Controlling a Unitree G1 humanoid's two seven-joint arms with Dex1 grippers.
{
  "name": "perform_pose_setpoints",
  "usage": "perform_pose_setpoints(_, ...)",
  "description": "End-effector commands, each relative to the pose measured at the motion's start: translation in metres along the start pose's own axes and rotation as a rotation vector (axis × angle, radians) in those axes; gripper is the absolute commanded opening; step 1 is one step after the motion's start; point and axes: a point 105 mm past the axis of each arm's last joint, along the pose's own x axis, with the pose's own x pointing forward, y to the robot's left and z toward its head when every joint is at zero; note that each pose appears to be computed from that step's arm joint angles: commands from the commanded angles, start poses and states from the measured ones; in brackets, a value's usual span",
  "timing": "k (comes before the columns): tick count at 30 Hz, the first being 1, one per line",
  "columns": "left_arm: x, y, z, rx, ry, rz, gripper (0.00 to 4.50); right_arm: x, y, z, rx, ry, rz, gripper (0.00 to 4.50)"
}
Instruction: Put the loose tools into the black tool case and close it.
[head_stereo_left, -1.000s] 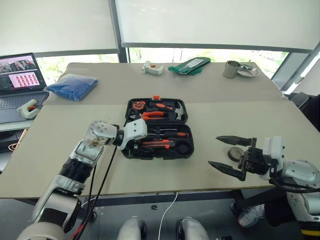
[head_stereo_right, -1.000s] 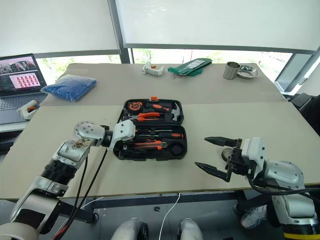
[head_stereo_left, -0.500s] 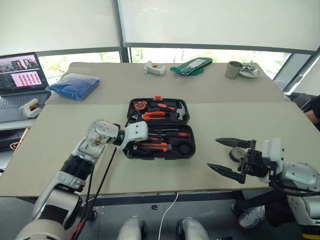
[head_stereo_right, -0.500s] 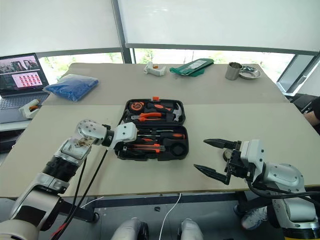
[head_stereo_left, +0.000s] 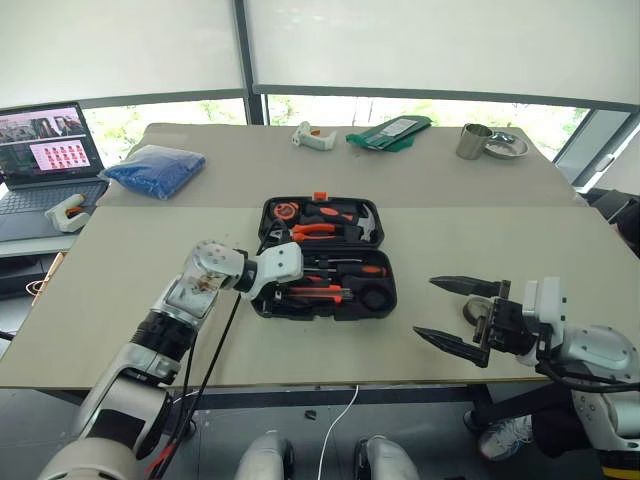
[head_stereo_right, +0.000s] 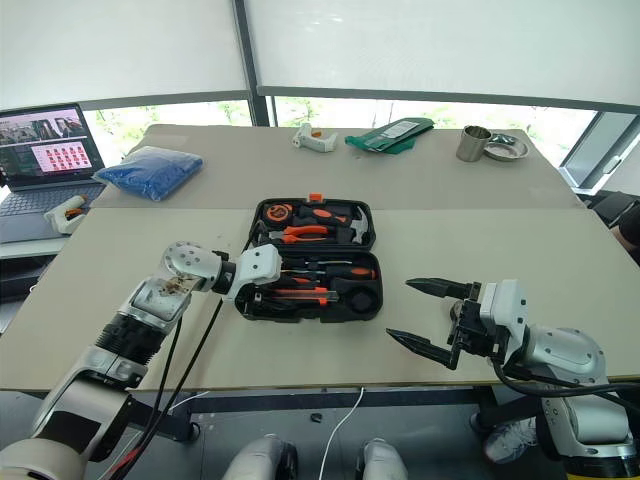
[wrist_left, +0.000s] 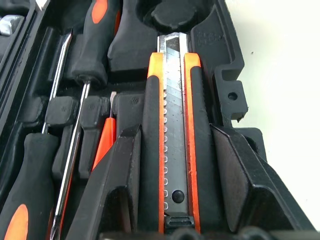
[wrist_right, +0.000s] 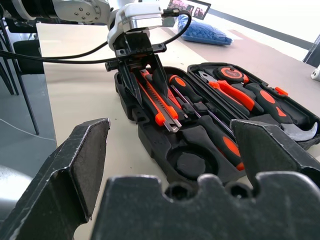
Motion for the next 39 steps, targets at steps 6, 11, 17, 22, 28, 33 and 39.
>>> perform_pose_setpoints(6, -0.003, 0.006, 0.014, 0.068, -0.059, 0.008, 4.26, 0.003, -0.003, 0.004, -0.021, -0.016, -0.005, 4.50)
perform_pose_setpoints(11, -0.019, 0.019, 0.028, 0.041, -0.176, 0.069, 4.45, 0.003, -0.003, 0.004, -0.020, -0.018, -0.008, 4.50)
perform_pose_setpoints(17, -0.047, 0.018, 0.030, 0.051, -0.292, 0.095, 3.83, 0.005, -0.005, 0.003, -0.021, -0.025, -0.015, 4.50)
perform_pose_setpoints(22, -0.043, 0.013, 0.019, 0.074, -0.274, 0.145, 2.06, 0.008, -0.005, 0.003, -0.026, -0.048, -0.023, 4.50)
perform_pose_setpoints(28, -0.015, -0.015, 0.001, 0.063, -0.225, 0.079, 0.10, 0.009, -0.004, 0.003, -0.035, -0.053, -0.020, 4.50)
perform_pose_setpoints(33, -0.009, -0.012, -0.012, -0.046, -0.184, 0.113, 0.10, 0.008, -0.003, 0.004, -0.030, -0.052, -0.008, 4.50)
perform_pose_setpoints(39, -0.004, -0.006, -0.018, -0.130, -0.174, 0.179, 0.10, 0.009, 0.000, 0.004, -0.014, -0.052, -0.001, 4.50)
